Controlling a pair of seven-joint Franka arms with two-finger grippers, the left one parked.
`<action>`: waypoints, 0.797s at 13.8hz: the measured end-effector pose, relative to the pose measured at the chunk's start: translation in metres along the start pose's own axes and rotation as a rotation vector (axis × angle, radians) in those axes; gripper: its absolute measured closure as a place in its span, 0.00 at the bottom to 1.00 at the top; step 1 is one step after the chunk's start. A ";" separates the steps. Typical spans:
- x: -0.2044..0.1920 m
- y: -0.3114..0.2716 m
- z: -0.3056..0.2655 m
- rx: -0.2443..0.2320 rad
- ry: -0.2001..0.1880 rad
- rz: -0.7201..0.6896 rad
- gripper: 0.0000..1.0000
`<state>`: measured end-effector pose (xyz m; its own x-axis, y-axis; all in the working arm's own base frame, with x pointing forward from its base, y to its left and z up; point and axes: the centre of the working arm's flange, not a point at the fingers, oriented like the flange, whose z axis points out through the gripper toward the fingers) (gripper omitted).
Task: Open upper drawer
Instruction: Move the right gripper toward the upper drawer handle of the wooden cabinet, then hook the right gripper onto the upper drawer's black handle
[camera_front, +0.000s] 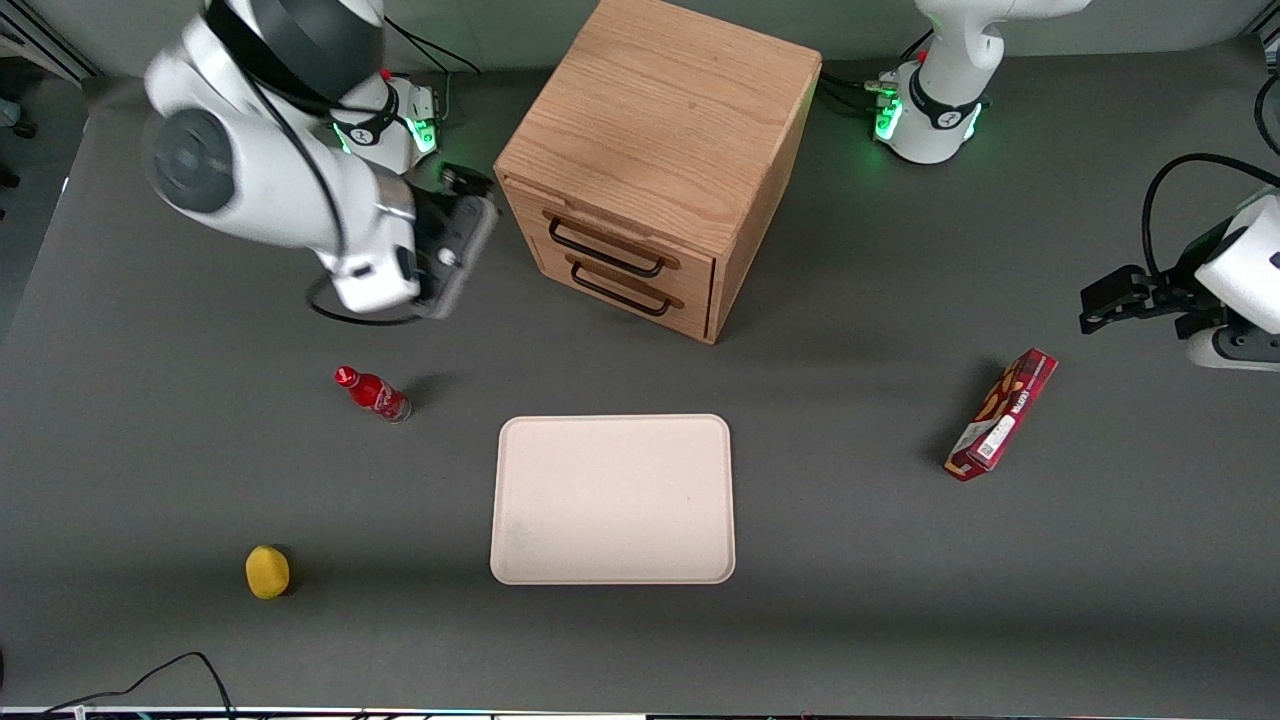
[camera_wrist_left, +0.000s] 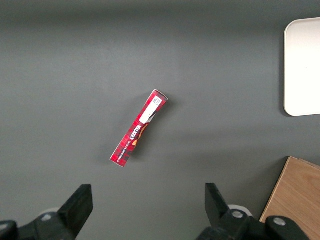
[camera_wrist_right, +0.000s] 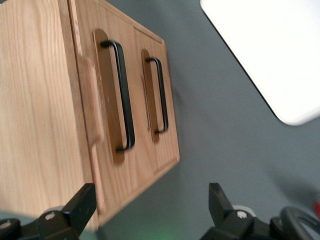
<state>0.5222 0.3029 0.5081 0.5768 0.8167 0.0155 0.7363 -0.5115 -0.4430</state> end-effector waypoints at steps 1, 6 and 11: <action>0.011 0.005 0.016 0.017 0.006 0.009 0.00; 0.050 0.009 0.075 0.082 0.016 0.107 0.00; 0.064 -0.002 0.121 0.060 0.004 0.120 0.00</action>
<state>0.5151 0.3882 0.4018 0.6611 0.7493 -0.0373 0.6393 -0.5887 -0.4947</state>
